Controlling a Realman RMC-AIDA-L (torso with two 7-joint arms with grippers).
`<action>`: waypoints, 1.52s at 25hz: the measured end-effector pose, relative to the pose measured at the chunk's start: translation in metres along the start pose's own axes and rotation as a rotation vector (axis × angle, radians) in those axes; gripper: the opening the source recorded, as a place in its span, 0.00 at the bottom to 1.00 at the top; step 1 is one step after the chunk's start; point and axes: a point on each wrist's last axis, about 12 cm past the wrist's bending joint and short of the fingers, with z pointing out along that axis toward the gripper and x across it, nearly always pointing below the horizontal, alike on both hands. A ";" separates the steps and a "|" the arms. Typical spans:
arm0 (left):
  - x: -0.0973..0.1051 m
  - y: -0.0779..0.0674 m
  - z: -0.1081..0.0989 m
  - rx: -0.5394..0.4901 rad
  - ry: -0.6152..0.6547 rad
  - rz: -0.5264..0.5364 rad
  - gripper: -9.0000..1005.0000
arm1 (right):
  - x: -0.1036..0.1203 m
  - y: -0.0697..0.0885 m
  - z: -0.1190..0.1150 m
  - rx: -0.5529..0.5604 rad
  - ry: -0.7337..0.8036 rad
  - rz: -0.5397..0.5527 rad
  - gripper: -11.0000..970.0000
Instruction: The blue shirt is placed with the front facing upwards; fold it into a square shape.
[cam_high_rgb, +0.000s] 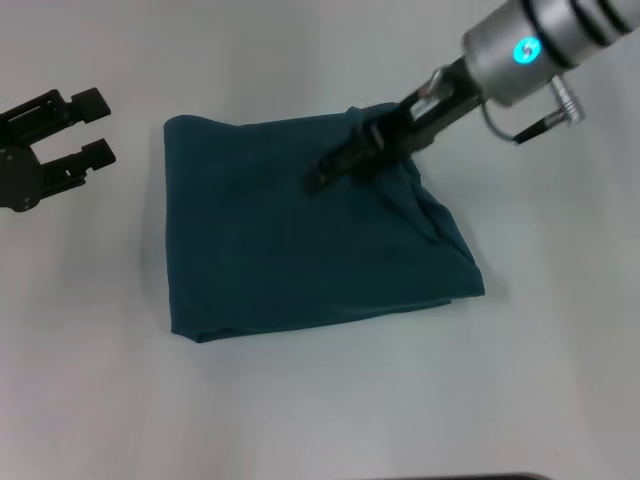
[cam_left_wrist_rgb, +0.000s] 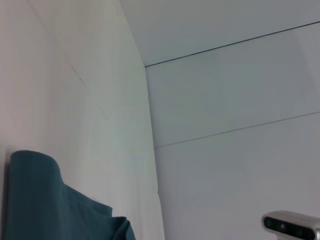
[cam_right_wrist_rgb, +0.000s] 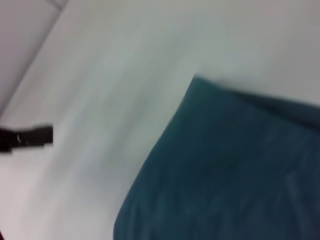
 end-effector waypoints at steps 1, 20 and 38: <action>0.000 0.000 0.000 0.001 0.001 0.000 0.80 | 0.001 0.002 0.005 0.002 0.015 -0.007 0.93; 0.000 0.002 -0.001 -0.001 -0.009 -0.005 0.80 | -0.020 -0.033 -0.025 0.308 -0.212 0.044 0.93; 0.001 0.003 0.002 0.003 -0.008 -0.012 0.80 | 0.030 -0.074 -0.035 0.183 -0.150 0.252 0.93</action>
